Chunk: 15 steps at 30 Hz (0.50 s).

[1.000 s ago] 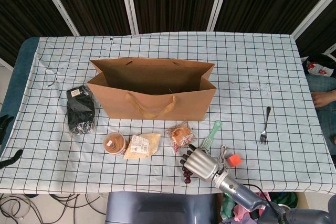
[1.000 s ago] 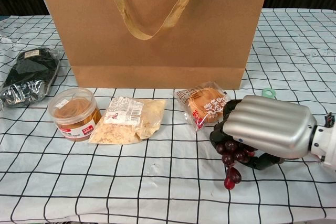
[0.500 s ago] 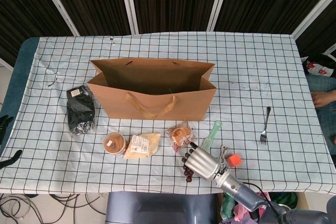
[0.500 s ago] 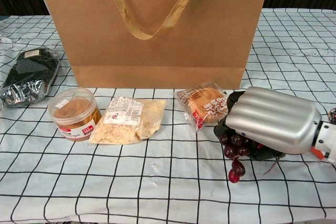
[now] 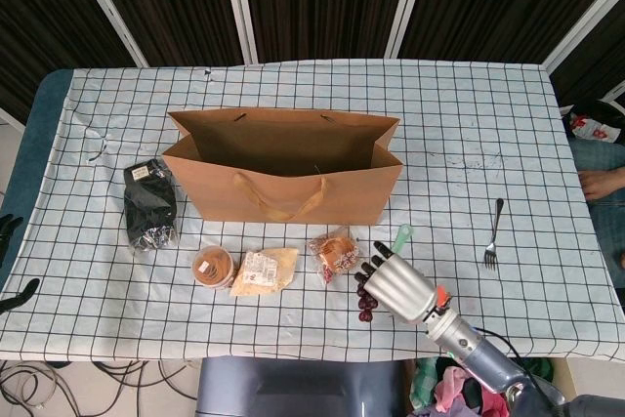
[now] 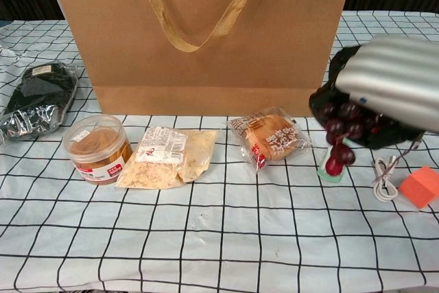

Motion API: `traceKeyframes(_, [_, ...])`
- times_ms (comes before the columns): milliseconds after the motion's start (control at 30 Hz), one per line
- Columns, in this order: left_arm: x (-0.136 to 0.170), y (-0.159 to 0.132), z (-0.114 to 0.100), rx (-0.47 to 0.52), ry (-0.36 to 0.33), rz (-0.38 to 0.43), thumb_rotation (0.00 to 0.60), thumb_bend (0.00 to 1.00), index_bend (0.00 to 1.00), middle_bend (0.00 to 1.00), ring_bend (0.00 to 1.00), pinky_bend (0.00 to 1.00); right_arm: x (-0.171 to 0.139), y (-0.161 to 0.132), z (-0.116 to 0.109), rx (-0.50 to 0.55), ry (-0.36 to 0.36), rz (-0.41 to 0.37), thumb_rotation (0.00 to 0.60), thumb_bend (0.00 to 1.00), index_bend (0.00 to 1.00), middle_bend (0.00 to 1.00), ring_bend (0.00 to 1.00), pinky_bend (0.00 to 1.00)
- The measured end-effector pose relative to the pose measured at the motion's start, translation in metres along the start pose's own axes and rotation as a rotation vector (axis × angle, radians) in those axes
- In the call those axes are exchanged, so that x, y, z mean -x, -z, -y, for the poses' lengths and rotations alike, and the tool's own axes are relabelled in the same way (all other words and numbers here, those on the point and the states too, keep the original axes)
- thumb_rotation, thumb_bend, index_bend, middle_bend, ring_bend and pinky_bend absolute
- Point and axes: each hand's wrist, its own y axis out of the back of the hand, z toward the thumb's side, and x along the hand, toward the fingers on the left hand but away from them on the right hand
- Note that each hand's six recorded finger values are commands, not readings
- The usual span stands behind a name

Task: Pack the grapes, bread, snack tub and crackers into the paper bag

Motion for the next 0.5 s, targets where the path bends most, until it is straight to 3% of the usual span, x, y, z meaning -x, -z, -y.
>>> traceKeyframes(67, [0.000, 0.000, 0.000, 0.000, 0.001, 0.001, 0.600, 0.23, 0.09, 0.07, 0.00, 0.08, -0.003, 0.012, -0.019, 0.014, 0.033, 0.031, 0.600, 0.60, 0.62, 0.55, 0.58, 0.30])
traceKeyframes(300, [0.001, 0.000, 0.000, 0.003, 0.000, 0.001, 0.600, 0.23, 0.09, 0.07, 0.00, 0.08, -0.008, 0.082, -0.115, 0.079, 0.251, 0.196, 0.600, 0.60, 0.62, 0.55, 0.58, 0.30])
traceKeyframes(500, [0.001, 0.000, -0.001, 0.006, 0.001, -0.002, 0.600, 0.23, 0.09, 0.07, 0.00, 0.08, 0.010, 0.116, -0.162, 0.120, 0.342, 0.259, 0.600, 0.60, 0.62, 0.55, 0.58, 0.30])
